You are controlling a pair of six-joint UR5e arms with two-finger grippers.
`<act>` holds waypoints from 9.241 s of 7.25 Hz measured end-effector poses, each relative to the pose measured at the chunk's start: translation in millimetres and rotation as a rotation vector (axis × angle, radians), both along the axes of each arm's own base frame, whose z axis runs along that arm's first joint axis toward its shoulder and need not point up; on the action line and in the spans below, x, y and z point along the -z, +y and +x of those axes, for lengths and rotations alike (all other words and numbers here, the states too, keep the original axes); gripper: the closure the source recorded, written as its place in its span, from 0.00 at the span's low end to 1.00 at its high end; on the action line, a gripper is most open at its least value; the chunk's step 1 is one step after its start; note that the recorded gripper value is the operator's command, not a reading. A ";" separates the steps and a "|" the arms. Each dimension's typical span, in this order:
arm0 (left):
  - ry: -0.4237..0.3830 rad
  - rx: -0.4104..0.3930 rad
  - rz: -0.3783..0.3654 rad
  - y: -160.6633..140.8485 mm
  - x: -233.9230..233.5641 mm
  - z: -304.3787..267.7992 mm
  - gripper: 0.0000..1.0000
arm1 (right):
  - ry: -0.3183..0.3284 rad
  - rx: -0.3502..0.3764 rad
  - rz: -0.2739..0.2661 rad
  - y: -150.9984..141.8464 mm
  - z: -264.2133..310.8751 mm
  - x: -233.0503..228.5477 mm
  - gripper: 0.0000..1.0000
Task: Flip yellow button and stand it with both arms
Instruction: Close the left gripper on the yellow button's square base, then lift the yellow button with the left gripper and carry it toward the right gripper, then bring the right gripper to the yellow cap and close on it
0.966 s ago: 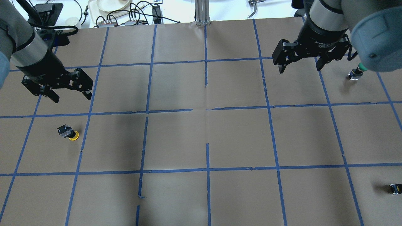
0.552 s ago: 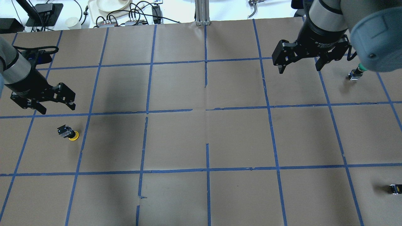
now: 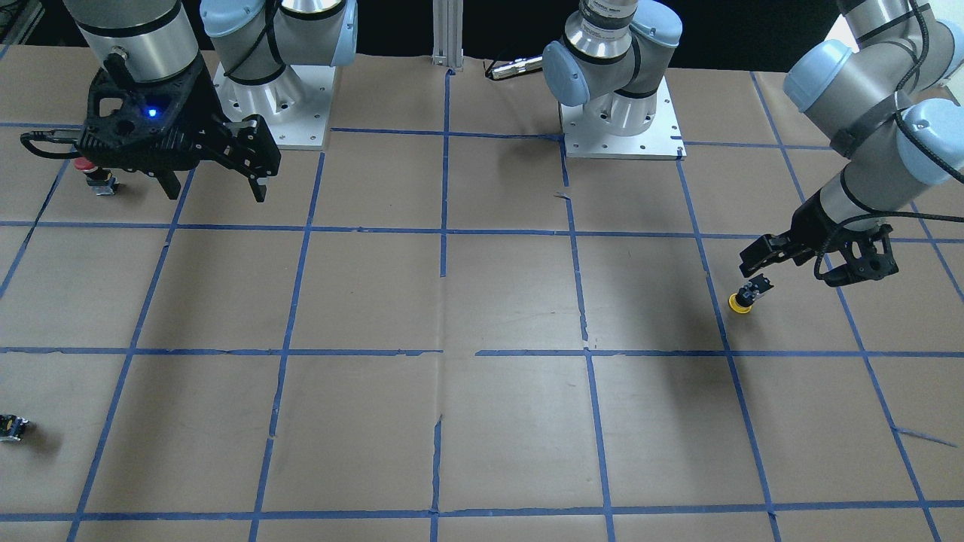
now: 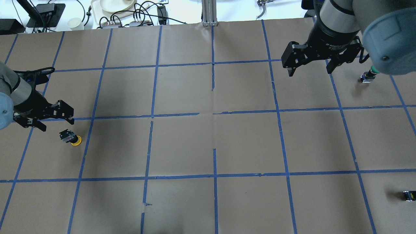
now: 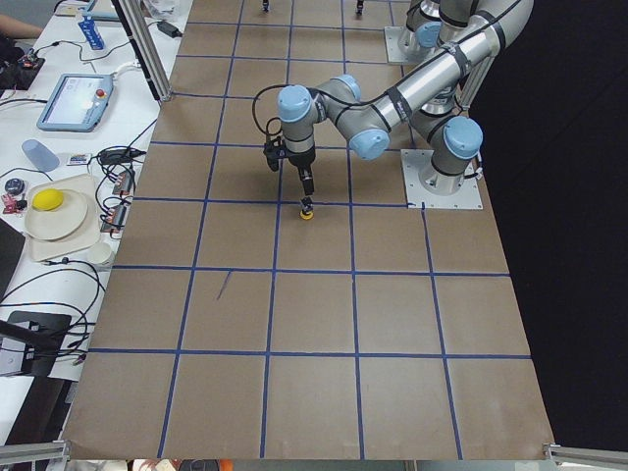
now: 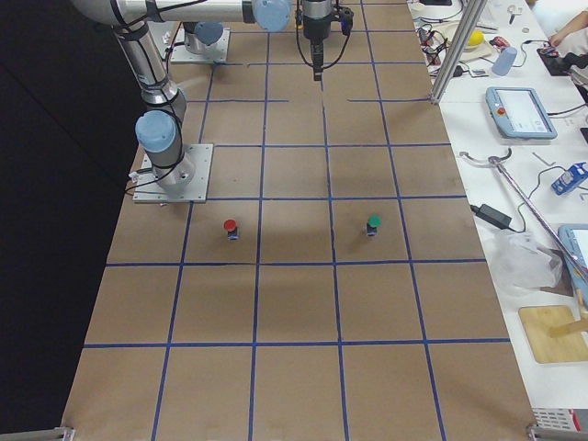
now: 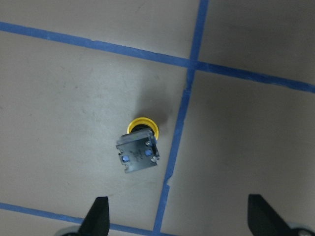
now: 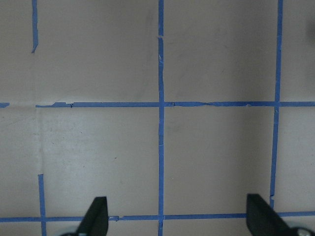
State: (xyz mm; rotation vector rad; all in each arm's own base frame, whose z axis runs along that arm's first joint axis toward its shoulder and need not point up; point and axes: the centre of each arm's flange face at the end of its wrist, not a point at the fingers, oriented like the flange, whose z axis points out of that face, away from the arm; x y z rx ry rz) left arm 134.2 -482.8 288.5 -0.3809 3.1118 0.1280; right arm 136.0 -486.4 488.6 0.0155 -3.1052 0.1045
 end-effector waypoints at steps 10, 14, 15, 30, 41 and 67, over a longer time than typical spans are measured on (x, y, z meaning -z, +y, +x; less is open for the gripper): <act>0.027 -0.047 0.052 -3.7 51.4 26.5 0.29 | -0.012 -0.004 -0.043 -6.0 5.5 14.8 0.00; 0.013 -0.045 0.070 -3.0 55.0 29.3 0.39 | -0.009 -0.013 -0.042 -5.8 5.5 14.5 0.00; 0.011 -0.046 0.073 -2.7 55.9 29.4 0.37 | -0.009 -0.013 -0.042 -6.5 5.5 15.4 0.00; 0.263 -0.126 0.107 -36.7 -32.5 -75.6 0.98 | -0.021 -0.012 -0.029 -11.3 2.3 22.1 0.00; 1.413 -0.412 0.236 -41.2 -97.1 -324.5 0.98 | -0.769 0.403 0.114 -22.3 -112.4 17.2 0.00; 1.714 -0.456 0.295 -3.6 -79.1 -399.7 0.04 | -1.351 0.435 0.152 11.3 -38.6 28.0 0.91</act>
